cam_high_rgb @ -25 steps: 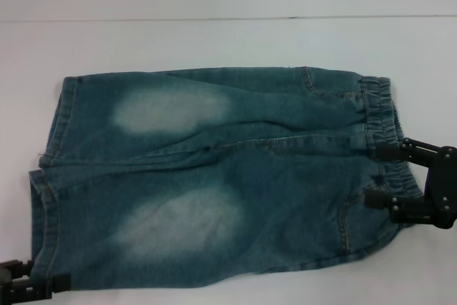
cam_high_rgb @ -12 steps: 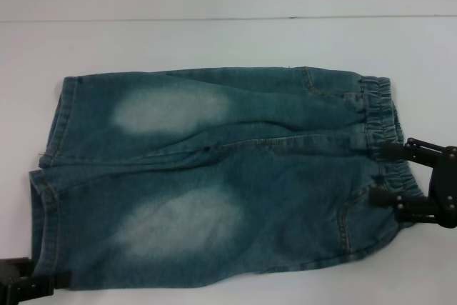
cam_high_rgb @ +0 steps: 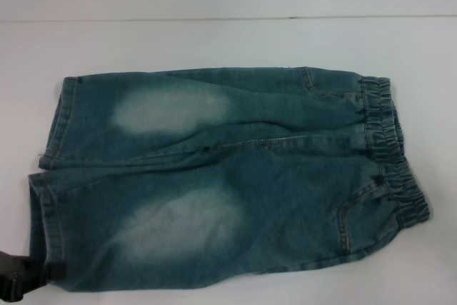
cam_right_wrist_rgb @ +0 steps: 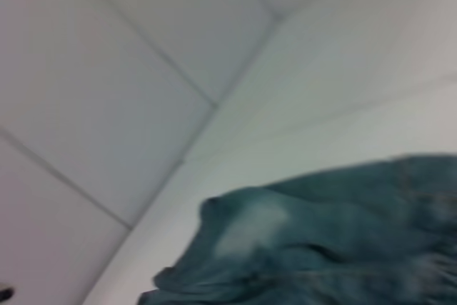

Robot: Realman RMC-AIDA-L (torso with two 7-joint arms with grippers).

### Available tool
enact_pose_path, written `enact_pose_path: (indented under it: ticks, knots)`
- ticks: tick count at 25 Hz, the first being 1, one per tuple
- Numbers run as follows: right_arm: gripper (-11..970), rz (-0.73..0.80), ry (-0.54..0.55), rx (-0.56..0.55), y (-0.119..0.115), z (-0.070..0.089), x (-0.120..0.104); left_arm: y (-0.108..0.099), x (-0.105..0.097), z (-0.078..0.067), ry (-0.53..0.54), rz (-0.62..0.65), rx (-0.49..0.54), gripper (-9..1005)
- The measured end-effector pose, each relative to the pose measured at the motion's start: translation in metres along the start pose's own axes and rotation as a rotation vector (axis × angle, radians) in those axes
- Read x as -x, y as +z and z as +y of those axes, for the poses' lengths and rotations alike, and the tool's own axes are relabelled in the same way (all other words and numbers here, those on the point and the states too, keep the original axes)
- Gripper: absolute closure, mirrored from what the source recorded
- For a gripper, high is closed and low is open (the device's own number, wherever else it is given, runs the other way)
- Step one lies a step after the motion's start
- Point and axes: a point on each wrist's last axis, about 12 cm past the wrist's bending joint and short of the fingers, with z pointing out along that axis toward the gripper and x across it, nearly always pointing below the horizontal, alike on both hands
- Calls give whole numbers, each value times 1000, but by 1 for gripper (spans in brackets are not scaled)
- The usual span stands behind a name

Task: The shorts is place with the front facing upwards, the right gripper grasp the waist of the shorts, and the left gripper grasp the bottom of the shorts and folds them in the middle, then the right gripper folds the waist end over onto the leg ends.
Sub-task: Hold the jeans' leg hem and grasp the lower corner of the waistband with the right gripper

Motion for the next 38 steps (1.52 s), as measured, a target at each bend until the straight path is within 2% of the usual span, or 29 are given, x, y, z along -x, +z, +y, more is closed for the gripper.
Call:
enact_pose_path:
  ticks: [4, 8, 14, 28, 38]
  knots:
    - [45, 65, 190, -100, -20, -13, 4, 2, 3, -1, 8, 4, -8, 839]
    - [46, 165, 254, -156, -20, -17, 8, 5, 7, -2, 19, 16, -18, 993]
    - [46, 240, 255, -141, -4, -16, 12, 11, 14, -5, 33, 29, -38, 993]
    - [45, 239, 286, -149, 3, -18, 16, 16, 24, -5, 1, 20, -33, 992]
    - [46, 305, 266, -177, 18, -19, 26, 18, 32, -3, 1, 12, -16, 991]
